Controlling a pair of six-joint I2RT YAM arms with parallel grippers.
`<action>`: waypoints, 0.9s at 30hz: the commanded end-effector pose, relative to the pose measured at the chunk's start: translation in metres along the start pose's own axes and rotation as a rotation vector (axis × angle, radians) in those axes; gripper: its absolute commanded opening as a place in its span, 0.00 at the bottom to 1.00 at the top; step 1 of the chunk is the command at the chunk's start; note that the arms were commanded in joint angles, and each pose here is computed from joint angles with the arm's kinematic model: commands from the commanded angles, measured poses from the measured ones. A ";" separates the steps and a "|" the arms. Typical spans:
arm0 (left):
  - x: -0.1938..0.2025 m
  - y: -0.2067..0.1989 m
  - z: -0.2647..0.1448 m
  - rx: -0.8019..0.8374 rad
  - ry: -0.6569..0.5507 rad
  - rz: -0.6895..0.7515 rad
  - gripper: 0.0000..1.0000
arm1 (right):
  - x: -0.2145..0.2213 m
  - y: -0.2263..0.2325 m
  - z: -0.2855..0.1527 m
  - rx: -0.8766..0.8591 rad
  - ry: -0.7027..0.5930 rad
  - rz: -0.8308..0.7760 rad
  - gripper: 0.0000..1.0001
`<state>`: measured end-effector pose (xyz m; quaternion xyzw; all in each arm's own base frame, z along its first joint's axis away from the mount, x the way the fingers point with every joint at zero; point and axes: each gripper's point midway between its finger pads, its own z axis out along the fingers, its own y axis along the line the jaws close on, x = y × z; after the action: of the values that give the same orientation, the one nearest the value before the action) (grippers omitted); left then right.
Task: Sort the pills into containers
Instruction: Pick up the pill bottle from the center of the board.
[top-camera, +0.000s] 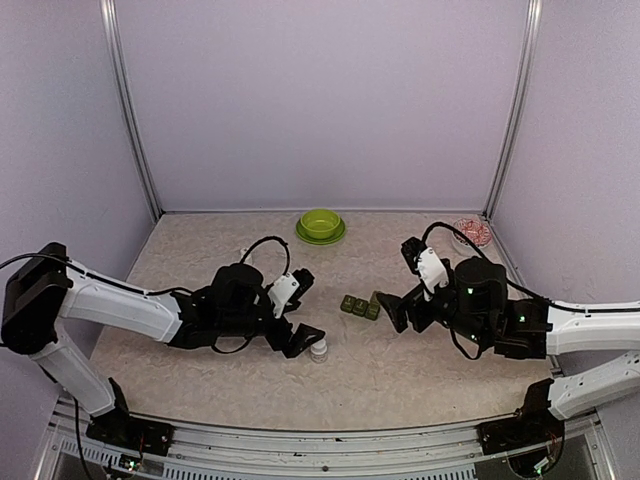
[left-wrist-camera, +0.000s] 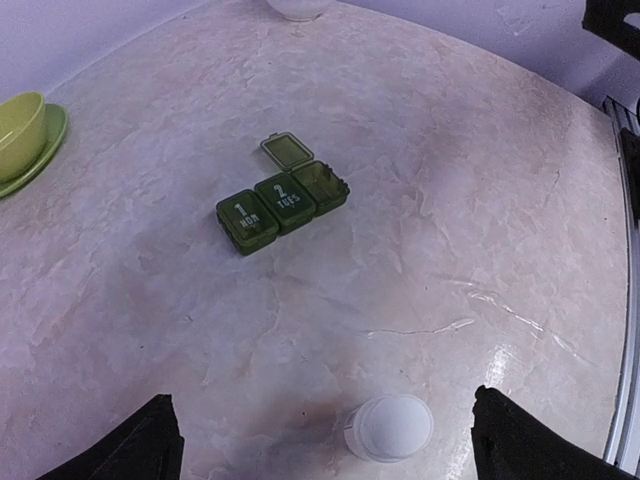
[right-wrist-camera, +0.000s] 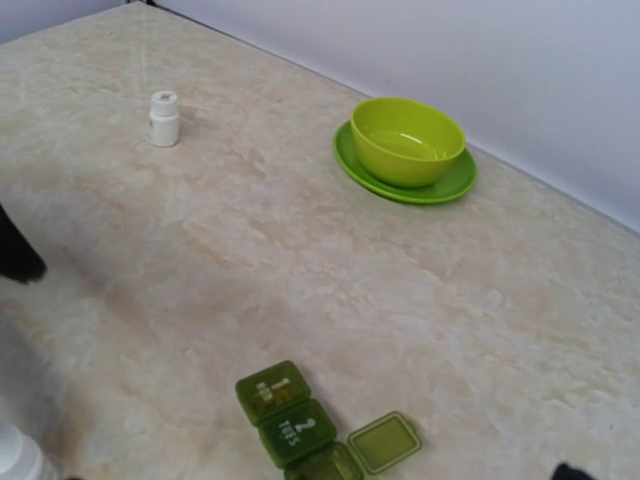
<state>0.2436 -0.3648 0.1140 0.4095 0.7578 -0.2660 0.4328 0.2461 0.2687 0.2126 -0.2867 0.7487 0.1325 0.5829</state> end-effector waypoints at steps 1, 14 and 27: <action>0.008 -0.014 0.014 0.069 0.054 0.062 0.95 | 0.001 -0.002 -0.005 -0.006 -0.012 -0.009 1.00; 0.028 -0.030 0.037 0.125 0.124 0.095 0.72 | 0.006 -0.002 -0.005 -0.007 -0.009 -0.012 1.00; 0.035 -0.036 0.038 0.159 0.141 0.095 0.52 | 0.009 0.001 0.004 -0.007 0.012 -0.032 1.00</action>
<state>0.2223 -0.3898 0.0648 0.4852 0.7516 -0.2658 0.3592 0.2432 0.2670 0.1975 -0.3042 0.7515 0.1228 0.5724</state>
